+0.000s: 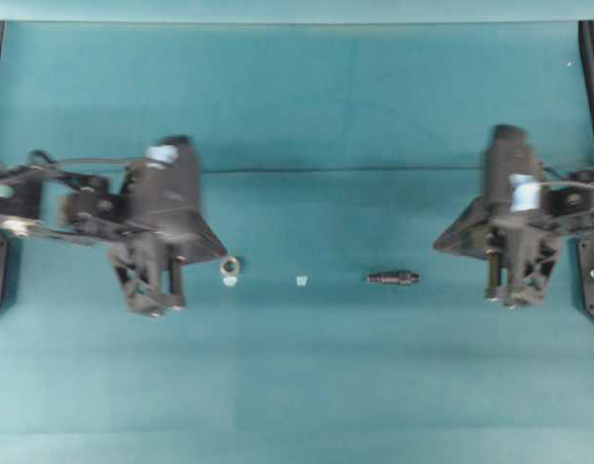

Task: Insert the washer onto the shaft with both hands.
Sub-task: 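Move left gripper over the silver washer and right gripper over the shaft, then lower both open grippers around the washer and the threaded shaft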

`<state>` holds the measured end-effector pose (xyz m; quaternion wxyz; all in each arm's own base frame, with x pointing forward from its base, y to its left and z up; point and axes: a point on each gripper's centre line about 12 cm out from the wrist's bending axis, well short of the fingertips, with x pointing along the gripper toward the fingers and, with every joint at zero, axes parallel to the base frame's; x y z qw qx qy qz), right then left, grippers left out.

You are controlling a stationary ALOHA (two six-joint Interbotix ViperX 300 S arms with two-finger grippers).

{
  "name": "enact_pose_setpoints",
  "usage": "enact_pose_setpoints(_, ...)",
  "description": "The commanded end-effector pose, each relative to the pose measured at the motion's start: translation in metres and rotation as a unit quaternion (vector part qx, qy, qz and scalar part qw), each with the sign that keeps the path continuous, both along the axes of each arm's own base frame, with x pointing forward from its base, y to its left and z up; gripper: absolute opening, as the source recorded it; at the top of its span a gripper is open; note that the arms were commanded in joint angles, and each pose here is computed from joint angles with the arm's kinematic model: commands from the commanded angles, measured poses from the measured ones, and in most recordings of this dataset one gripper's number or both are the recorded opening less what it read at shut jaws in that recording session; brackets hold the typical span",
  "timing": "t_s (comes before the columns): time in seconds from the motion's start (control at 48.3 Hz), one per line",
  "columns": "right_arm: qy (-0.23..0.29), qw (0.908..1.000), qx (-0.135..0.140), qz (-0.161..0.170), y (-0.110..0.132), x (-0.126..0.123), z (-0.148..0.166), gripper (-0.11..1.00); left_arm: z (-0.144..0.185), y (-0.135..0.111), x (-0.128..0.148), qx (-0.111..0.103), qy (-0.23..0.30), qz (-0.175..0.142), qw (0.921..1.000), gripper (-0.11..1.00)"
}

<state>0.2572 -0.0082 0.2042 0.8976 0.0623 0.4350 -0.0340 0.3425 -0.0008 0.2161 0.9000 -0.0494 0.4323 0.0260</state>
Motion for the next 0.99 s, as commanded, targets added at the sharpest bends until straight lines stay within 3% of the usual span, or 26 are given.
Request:
enact_pose_setpoints(0.0,0.015,0.9998,-0.008,0.013,0.001,0.010,0.003,-0.09,-0.001,0.001,0.011,0.003,0.018,-0.001,0.9998,0.02)
enact_pose_setpoints(0.186,0.078,0.9959,-0.021,0.040,0.001,0.023,-0.008,-0.09,-0.029,0.004,0.024,0.004,0.096,0.004,0.9953,0.02)
enact_pose_setpoints(0.435,0.132,0.9886,-0.031,0.066,0.001,0.039,-0.026,-0.09,-0.039,0.015,0.030,0.004,0.118,0.018,0.9929,0.02)
enact_pose_setpoints(0.663,0.150,0.9857,-0.031,0.070,0.001,0.046,-0.038,-0.09,-0.051,0.017,0.029,0.003,0.144,0.022,0.9894,0.02)
enact_pose_setpoints(0.973,0.115,0.9906,-0.035,0.066,0.000,0.059,-0.041,-0.07,-0.056,0.017,0.033,0.003,0.124,0.021,0.9921,0.02)
